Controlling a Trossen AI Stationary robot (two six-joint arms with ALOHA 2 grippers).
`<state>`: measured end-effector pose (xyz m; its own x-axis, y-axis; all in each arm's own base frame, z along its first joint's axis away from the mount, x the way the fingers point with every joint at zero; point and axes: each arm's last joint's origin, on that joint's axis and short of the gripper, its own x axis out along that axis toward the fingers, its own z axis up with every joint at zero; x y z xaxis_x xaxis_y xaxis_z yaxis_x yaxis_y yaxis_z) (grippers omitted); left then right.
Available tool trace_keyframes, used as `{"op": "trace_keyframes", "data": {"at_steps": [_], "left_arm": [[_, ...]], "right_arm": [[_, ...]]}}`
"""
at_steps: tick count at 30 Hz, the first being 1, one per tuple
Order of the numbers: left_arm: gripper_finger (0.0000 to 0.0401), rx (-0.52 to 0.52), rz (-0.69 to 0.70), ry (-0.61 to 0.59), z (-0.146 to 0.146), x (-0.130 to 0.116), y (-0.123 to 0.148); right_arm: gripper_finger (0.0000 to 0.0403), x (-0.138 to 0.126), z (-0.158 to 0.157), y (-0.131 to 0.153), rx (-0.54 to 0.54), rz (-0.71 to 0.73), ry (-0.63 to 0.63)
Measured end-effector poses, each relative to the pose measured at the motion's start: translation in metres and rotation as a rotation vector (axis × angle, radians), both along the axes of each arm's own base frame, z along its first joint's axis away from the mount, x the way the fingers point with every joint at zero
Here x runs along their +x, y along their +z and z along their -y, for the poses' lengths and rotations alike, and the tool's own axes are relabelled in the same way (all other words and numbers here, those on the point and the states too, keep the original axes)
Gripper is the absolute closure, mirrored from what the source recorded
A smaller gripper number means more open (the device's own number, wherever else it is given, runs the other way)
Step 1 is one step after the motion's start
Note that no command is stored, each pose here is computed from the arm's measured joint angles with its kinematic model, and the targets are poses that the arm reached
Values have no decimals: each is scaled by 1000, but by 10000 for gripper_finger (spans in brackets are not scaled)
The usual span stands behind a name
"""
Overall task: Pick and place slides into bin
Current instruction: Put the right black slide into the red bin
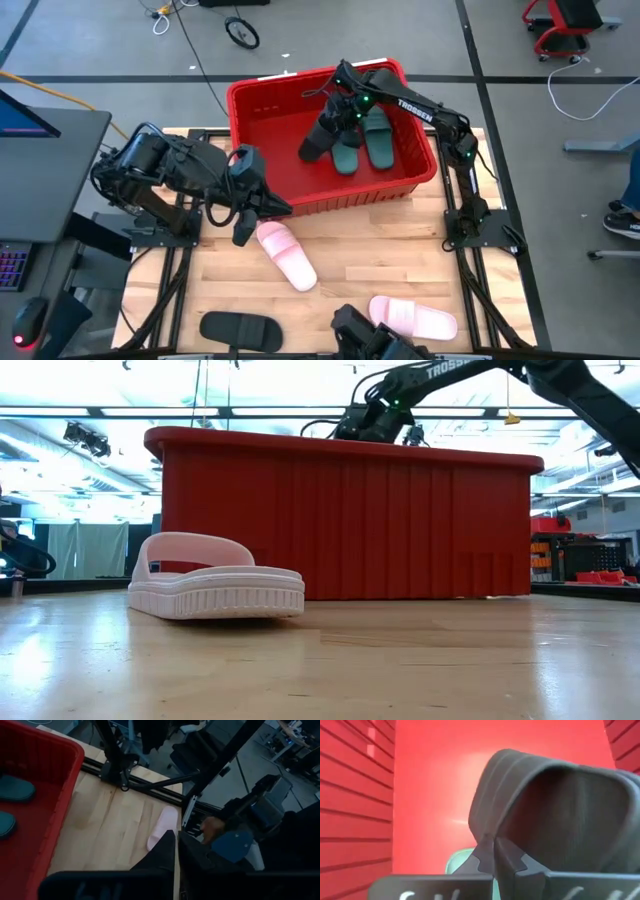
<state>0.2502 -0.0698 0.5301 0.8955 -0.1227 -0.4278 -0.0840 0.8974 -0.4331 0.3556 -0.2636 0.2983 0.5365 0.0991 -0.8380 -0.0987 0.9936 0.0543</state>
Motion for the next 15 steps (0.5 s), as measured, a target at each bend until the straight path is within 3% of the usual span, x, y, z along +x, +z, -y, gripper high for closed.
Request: {"op": "trace_keyframes", "data": {"at_steps": [3,7,12,15], "left_arm": [[387,0,0,-1,0,0,0],[394,10,5,38,-1,0,0],[389,15,11,107,-3,0,0],[380,24,15,133,-4,0,0]], "right_arm": [[400,5,4,-2,-30,32,-6],[385,17,14,4,-157,143,-25],[339,24,19,9,-229,233,-26],[305,24,18,6,-219,220,-24]]}}
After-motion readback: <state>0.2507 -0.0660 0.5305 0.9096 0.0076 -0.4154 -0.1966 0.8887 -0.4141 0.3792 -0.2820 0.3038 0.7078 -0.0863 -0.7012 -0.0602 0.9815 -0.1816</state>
